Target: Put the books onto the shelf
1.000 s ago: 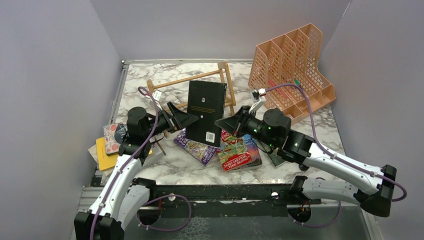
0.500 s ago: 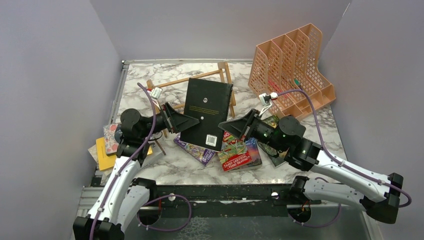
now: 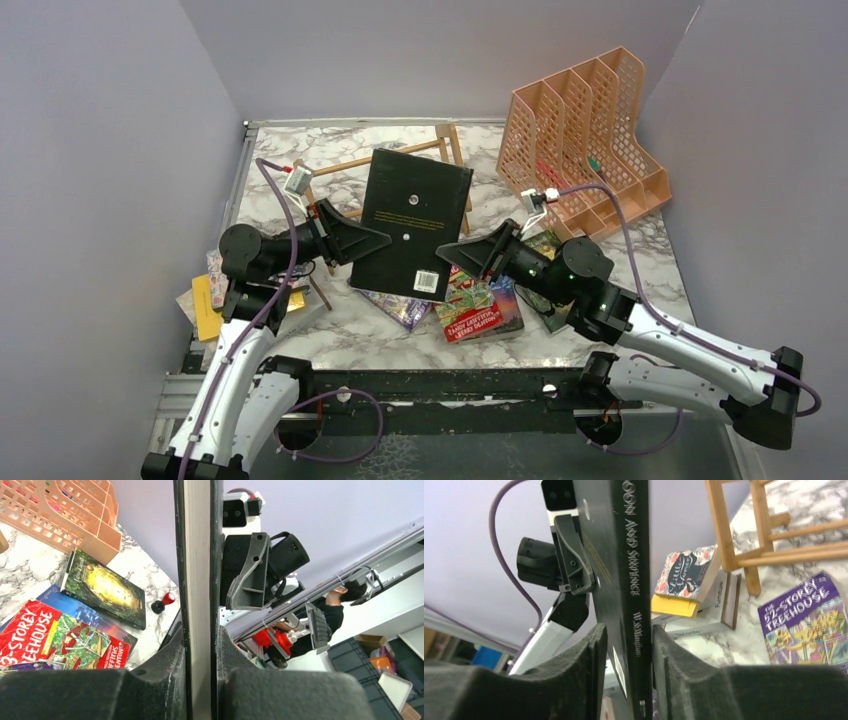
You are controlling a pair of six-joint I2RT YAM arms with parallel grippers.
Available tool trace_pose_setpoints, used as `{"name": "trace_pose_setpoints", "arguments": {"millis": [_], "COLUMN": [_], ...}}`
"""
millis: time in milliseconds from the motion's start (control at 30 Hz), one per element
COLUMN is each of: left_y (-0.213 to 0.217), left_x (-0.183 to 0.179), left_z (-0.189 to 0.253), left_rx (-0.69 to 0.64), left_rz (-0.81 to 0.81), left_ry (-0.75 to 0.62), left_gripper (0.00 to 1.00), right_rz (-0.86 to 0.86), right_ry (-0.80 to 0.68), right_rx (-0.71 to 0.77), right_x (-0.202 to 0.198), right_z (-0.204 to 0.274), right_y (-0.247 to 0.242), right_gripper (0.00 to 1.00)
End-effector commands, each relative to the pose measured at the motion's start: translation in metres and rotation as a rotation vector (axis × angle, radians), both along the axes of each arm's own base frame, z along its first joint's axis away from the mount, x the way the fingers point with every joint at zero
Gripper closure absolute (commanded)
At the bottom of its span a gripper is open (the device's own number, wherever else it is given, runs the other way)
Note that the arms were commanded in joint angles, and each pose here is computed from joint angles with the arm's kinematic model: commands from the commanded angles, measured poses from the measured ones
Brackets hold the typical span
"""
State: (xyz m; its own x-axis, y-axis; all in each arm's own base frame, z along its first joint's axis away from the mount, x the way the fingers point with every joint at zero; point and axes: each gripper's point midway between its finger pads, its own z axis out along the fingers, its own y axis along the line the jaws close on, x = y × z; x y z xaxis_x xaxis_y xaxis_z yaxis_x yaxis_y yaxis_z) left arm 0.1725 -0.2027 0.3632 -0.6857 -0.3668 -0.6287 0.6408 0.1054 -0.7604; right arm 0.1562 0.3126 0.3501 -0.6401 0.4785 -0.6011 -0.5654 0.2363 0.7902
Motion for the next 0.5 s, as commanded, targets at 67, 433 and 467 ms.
{"name": "trace_pose_setpoints", "arguments": {"millis": [67,433,467], "left_y": [0.001,0.002,0.002], "left_x": [0.003,0.016,0.019], "left_z": [0.016,0.006,0.003], "left_rx": [-0.023,0.004,0.024], "left_rz": [0.038,0.078,0.091], "left_ry": [-0.047,-0.05,-0.044], "left_gripper": [1.0,0.5,0.31], "right_rz": [0.09,0.061,0.044], "right_ry": [-0.178,-0.215,-0.212], "right_rx": [0.167,0.14,0.124], "right_x": [-0.012,0.0,0.003], "right_z": [0.07,0.066,0.063], "right_y": [0.018,0.029,0.029], "right_gripper": [0.5,0.99,0.99]}}
